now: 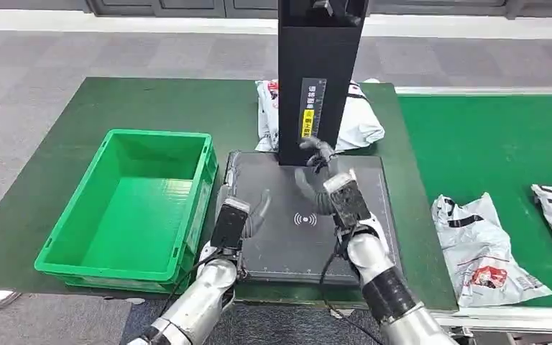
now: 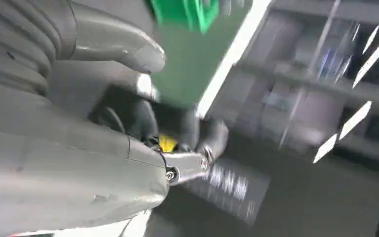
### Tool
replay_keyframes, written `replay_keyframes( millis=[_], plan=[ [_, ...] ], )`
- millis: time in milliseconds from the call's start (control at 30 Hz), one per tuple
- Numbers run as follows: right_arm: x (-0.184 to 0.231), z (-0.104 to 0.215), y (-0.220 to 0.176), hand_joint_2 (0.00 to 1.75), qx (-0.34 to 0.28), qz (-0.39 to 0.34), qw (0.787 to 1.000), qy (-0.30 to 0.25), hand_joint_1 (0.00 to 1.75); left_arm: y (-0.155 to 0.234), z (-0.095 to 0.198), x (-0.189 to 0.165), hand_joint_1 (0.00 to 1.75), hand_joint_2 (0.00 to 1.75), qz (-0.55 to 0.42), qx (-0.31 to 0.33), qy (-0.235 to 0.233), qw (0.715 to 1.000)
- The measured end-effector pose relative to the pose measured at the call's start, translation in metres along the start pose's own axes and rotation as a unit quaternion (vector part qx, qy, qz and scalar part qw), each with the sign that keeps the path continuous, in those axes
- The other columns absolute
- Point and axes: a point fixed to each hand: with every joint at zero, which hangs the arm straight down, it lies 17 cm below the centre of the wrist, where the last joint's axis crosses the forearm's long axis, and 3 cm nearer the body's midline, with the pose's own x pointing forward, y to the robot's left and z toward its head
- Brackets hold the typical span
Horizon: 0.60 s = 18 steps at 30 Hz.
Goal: Moved the parcel from conveyor to table for the left to box.
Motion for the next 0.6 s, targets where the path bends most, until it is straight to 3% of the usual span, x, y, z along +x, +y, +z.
replay_keyframes(
  millis=[233,600],
  plan=[
    [-0.067,0.028,-0.072,0.00,-0.109,0.117,0.984,0.074,0.00,0.002,0.003,-0.008,0.00,1.75,-0.004,0.006,0.012,1.000],
    [-0.174,0.154,-0.212,0.00,-0.191,0.276,0.909,0.248,0.00,0.010,0.023,-0.024,0.00,1.75,-0.011,0.012,0.031,0.999]
  ],
)
